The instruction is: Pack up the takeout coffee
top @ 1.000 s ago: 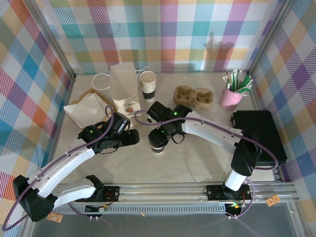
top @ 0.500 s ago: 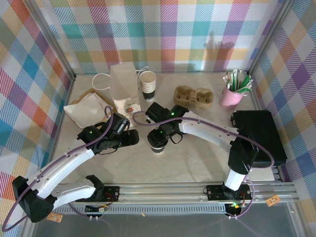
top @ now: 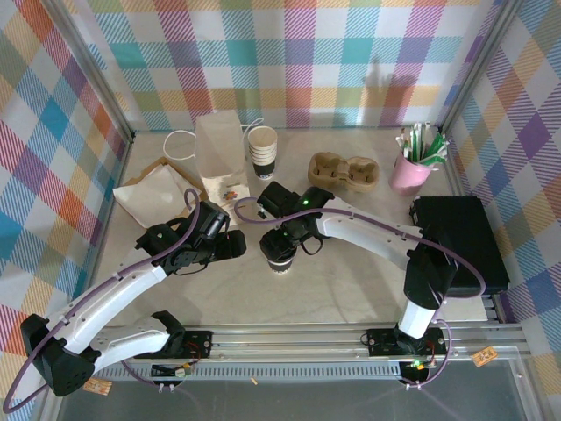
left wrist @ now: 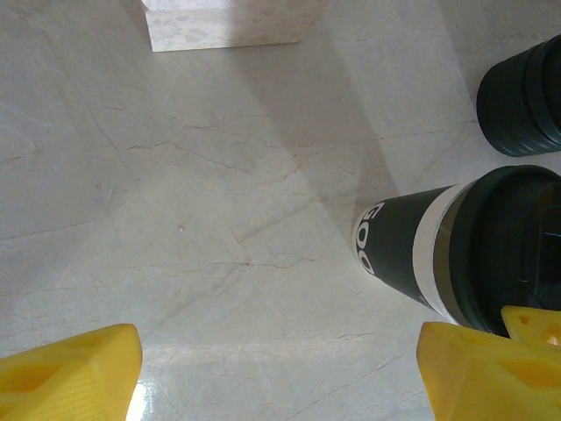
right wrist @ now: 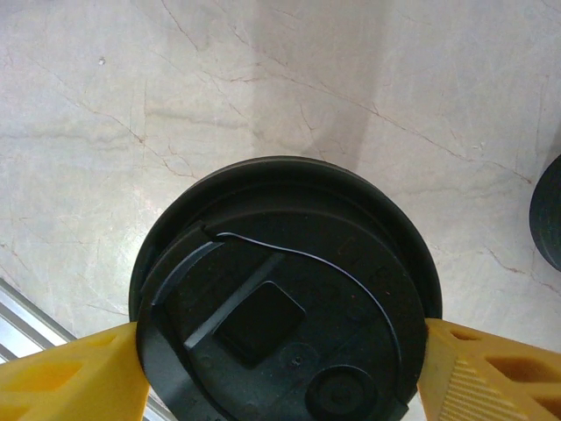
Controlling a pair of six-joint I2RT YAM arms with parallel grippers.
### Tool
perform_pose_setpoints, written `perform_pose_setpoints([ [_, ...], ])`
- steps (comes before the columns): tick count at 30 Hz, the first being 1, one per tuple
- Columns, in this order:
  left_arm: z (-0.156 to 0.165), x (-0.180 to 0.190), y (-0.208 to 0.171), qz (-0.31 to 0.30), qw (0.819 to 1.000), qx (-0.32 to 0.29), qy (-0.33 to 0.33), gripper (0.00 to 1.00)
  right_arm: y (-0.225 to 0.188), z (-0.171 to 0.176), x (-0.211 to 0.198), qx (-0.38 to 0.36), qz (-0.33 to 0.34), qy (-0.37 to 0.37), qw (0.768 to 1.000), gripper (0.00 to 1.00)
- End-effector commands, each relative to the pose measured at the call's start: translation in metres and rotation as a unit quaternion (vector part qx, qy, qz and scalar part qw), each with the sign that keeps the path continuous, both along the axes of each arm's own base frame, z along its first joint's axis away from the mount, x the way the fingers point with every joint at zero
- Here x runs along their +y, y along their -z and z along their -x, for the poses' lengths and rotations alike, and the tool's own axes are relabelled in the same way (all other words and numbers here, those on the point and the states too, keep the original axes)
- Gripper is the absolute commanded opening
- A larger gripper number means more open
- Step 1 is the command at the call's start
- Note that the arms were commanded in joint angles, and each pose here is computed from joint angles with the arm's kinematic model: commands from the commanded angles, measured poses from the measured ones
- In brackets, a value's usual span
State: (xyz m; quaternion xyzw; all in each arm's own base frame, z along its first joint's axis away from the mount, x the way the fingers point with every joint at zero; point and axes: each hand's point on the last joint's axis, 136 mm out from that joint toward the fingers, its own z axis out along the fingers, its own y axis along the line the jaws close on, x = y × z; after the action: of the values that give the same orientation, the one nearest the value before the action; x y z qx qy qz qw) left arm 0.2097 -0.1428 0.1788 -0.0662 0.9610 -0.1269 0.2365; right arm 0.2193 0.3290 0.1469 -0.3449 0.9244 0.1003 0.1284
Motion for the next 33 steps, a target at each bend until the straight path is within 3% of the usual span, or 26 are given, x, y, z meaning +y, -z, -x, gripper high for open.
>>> perform_pose_setpoints([
  [1, 0.003, 0.009, -0.002, -0.004, 1.0, 0.004, -0.017, 0.82, 0.0, -0.001, 0.008, -0.004, -0.002, -0.014, 1.0, 0.75],
  [9, 0.004, 0.01, -0.002, -0.004, 1.0, 0.005, -0.018, 0.82, 0.002, 0.0, 0.008, 0.0, 0.002, -0.016, 1.0, 0.77],
  [18, 0.004, 0.009, -0.002, -0.003, 1.0, 0.008, -0.02, 0.82, -0.002, 0.002, 0.006, 0.0, -0.005, -0.011, 1.0, 0.9],
  [25, 0.004, 0.004, -0.001, 0.011, 1.0, 0.01, -0.018, 0.8, -0.029, 0.0, 0.006, -0.017, -0.032, -0.001, 0.999, 0.92],
  [28, 0.004, -0.007, 0.0, 0.039, 0.999, 0.015, -0.009, 0.75, -0.047, -0.001, 0.002, -0.033, -0.05, 0.015, 0.998, 0.9],
  [33, -0.002, -0.032, -0.001, 0.109, 0.994, 0.019, -0.008, 0.65, -0.066, -0.006, -0.011, -0.032, -0.089, 0.061, 0.994, 0.77],
])
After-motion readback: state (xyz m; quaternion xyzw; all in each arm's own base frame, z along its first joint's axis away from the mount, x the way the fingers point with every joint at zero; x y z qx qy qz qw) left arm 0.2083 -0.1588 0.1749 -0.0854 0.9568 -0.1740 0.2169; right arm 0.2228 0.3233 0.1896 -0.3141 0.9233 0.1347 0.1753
